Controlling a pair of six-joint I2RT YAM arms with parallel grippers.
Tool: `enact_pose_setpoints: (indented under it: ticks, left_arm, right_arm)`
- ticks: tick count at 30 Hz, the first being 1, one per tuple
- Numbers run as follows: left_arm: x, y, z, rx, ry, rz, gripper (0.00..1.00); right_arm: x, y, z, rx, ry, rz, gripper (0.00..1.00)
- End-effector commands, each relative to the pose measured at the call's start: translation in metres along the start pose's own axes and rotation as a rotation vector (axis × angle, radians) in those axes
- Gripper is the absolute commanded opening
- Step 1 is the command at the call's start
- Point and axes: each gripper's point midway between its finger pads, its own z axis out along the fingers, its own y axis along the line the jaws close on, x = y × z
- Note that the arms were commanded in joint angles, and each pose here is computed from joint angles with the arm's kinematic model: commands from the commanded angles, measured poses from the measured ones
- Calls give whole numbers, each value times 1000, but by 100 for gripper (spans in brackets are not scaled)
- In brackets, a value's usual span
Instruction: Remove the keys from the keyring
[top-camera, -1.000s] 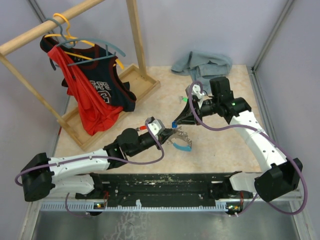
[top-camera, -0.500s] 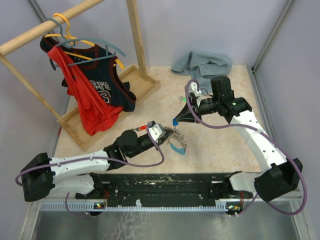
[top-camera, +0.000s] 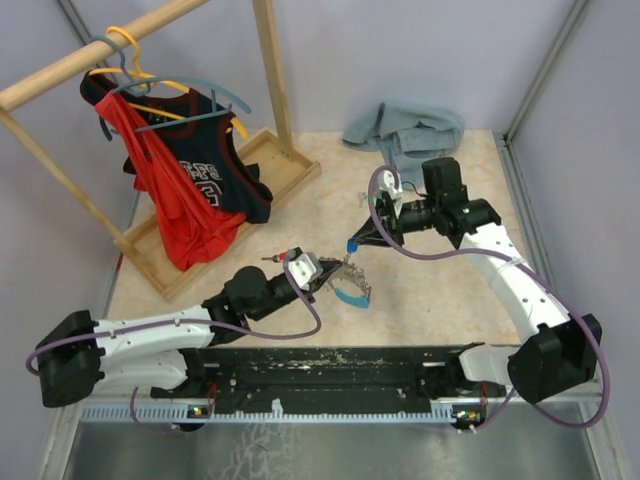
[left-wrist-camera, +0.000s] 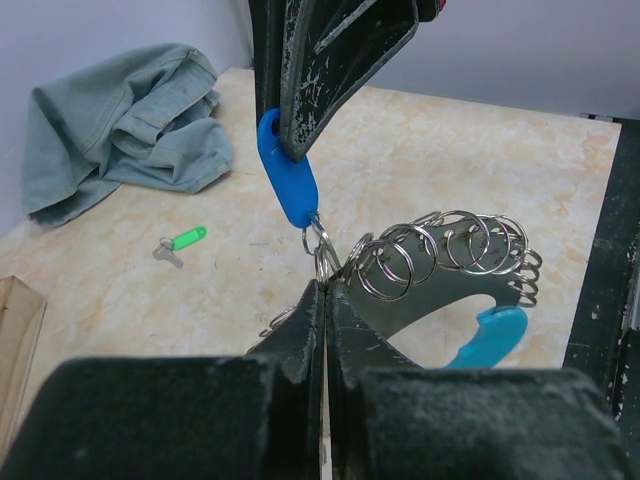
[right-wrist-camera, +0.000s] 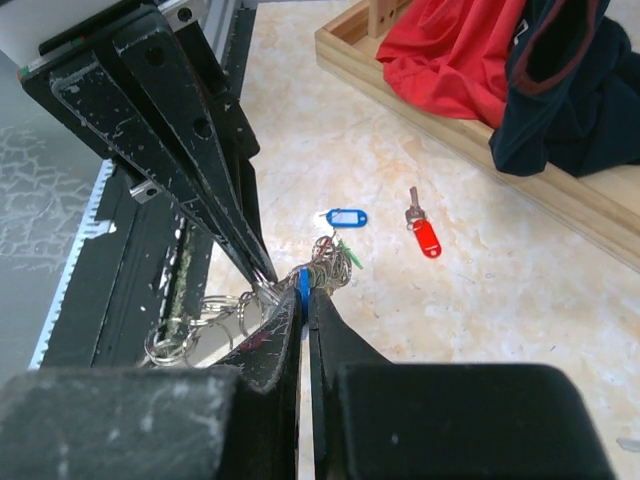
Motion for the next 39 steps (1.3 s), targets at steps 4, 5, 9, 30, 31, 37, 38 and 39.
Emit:
enact_pose_setpoints:
  ticks: [4,5,9,30,31,37,38,39]
  left_arm:
    - [-29,1,-5,-5,-115,0,0]
    - [-29,1,-5,-5,-116,0,0]
    - [-28,2,-7,-11,-124,0,0]
    - [-23,5,-6,-55,-285,25,0]
    - [-24,5,-6,-58,-294,21,7]
    - [-30,7,-12,-65,-312,-2,31]
    - [-31,8,-13,-68,-310,-3,32]
    - [-31,8,-15,-68,-308,-1,32]
  right_arm:
    - [4,-11,3,-10,-52,-81,0]
    - [5,-10,4,-16,-55,-78,0]
    - [-1,-9,3,-17,-62,-75,0]
    - [-75,18,-15,-84,-110,-154,0]
    - [-76,19,-15,-85,-109,-157,0]
    - [-76,21,-15,-90,-106,-166,0]
    - [-76,21,-15,-94,-107,-169,0]
    - [-76,22,-15,-96,-108,-171,0]
